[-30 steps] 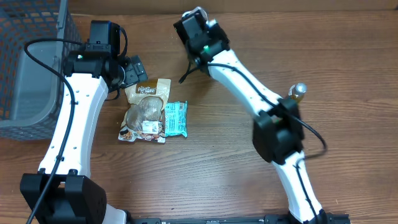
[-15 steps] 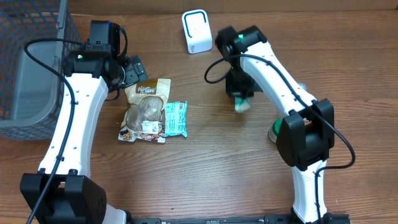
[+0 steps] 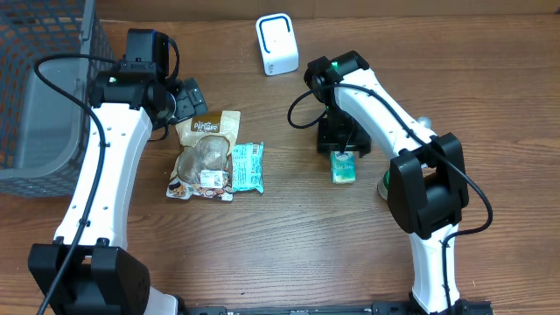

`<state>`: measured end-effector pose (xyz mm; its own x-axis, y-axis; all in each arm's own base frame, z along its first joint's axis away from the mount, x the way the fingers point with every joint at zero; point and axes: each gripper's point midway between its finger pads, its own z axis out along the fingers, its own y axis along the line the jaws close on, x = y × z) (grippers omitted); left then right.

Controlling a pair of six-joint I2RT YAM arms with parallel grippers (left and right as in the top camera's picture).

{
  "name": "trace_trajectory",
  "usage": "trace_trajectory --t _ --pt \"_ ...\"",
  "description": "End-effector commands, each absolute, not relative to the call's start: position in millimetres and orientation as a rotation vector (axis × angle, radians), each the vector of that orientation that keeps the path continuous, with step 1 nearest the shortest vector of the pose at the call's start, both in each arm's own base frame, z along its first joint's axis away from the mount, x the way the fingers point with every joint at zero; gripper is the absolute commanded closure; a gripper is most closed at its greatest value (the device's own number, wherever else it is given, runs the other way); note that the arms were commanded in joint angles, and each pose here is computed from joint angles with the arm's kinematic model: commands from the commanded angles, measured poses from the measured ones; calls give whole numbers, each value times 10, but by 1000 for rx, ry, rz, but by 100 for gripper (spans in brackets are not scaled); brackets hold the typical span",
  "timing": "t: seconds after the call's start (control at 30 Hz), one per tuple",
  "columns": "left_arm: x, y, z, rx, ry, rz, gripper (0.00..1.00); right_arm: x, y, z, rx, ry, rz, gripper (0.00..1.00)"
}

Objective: Scan the item barcode

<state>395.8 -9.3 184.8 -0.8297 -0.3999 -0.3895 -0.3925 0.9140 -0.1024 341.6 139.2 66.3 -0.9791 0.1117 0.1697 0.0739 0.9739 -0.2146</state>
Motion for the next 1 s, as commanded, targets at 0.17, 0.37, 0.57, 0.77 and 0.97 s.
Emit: trace_trajectory --t 0.17,0.37,0.57,0.77,0.97 --pt "3976 -90 1915 -569 2648 -22 0 3530 1423 983 -187 -3048 269 0" --pt "3976 -90 1915 -569 2648 -23 0 3676 1448 1632 -224 -3256 145 0" --pt "3976 -90 1915 -569 2648 -23 0 3771 1241 1965 -271 -3391 256 0" --pt "3976 -90 1915 -569 2648 -22 0 3769 1243 1961 -271 -3389 254 0" --pt "3976 -90 1915 -569 2648 -22 0 3767 1248 1960 -270 -3388 249 0"
